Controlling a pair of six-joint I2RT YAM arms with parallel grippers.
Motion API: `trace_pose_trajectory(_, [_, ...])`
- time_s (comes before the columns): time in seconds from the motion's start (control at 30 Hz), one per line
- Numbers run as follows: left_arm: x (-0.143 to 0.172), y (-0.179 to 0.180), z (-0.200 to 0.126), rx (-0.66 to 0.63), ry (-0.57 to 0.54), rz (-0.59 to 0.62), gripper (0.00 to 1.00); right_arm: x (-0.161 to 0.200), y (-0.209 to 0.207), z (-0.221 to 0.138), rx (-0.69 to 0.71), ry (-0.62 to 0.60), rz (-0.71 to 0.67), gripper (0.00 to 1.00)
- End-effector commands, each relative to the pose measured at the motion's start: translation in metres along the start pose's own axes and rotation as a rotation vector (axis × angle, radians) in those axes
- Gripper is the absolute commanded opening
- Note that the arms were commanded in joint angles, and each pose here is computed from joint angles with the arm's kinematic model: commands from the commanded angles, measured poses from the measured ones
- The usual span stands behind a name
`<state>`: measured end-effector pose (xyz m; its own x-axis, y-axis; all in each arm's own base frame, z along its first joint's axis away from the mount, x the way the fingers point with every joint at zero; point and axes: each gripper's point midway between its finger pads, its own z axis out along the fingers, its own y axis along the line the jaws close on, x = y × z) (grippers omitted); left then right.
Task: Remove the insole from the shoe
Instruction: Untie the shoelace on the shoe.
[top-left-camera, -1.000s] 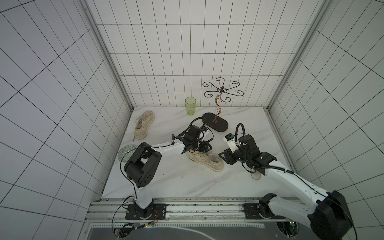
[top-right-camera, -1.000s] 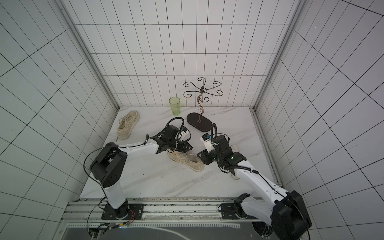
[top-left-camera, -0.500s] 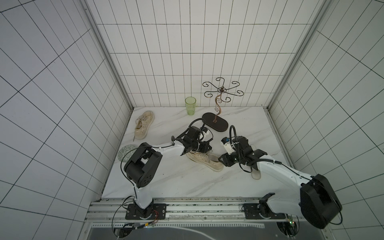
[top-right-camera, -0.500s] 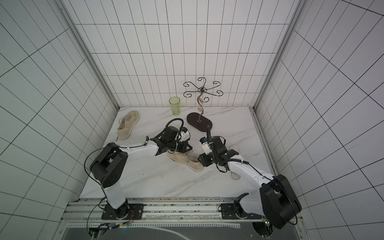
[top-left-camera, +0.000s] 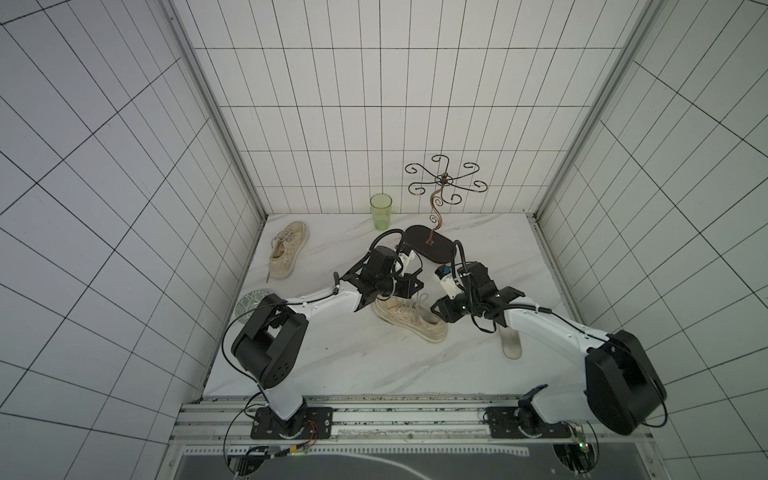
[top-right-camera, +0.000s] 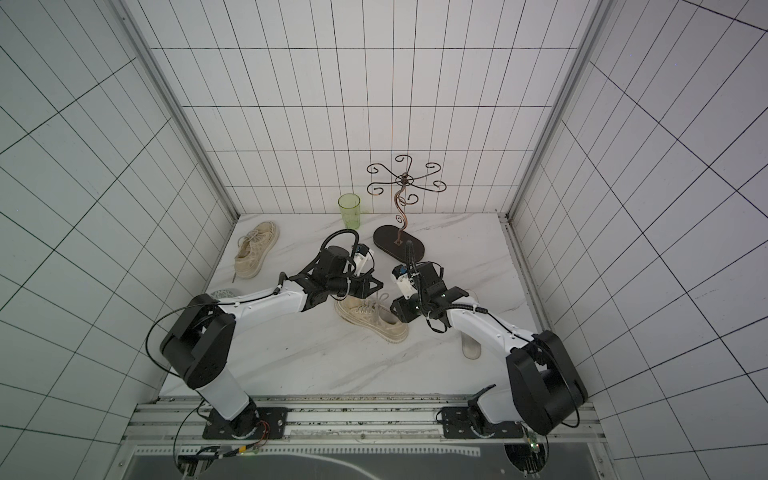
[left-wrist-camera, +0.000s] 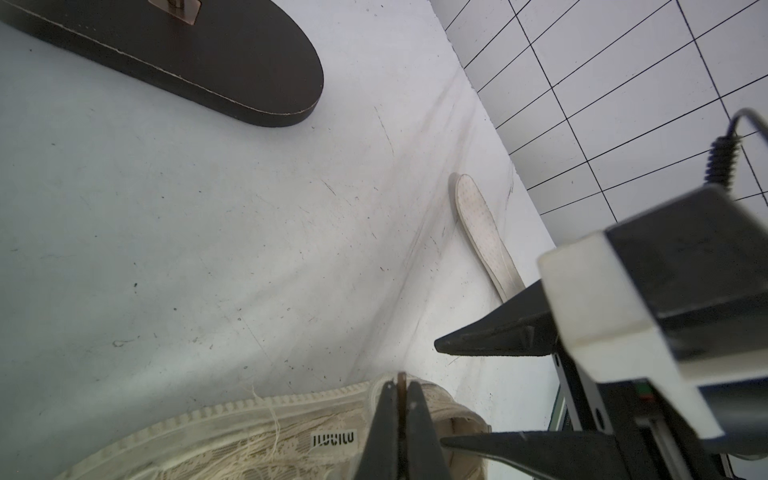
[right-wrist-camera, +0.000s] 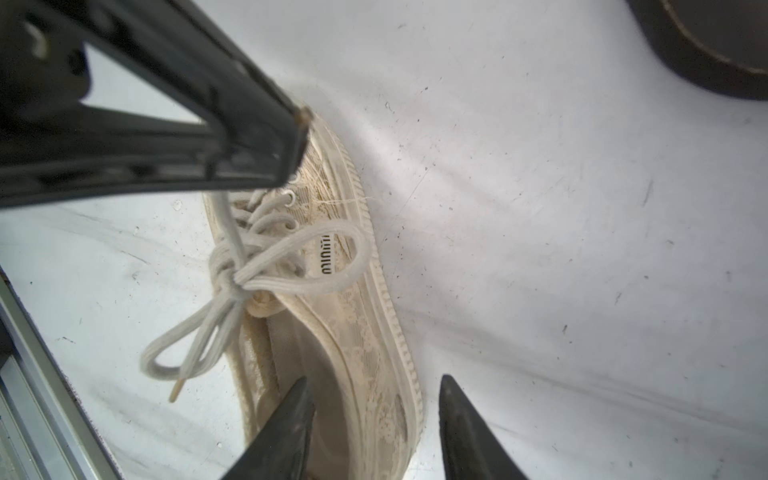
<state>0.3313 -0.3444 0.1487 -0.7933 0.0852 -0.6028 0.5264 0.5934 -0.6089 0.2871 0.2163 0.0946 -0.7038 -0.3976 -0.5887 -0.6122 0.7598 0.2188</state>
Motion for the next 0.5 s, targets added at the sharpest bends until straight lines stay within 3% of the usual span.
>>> trace_pose_trajectory(0.0, [-0.028,-0.008,-0.018,0.01,-0.1,0.009,0.0,-0.012,-0.001,0.006,-0.012,-0.006,-0.012,0.49])
trace_pose_trajectory(0.33, [-0.096,0.026,-0.1,-0.08,-0.333,-0.018,0.0,0.013,-0.004,0.016,-0.013,0.019,0.043,0.48])
trace_pose_trajectory(0.47, [-0.11,0.041,-0.12,-0.118,-0.376,-0.024,0.0,0.02,-0.004,0.018,-0.013,0.033,0.055,0.48])
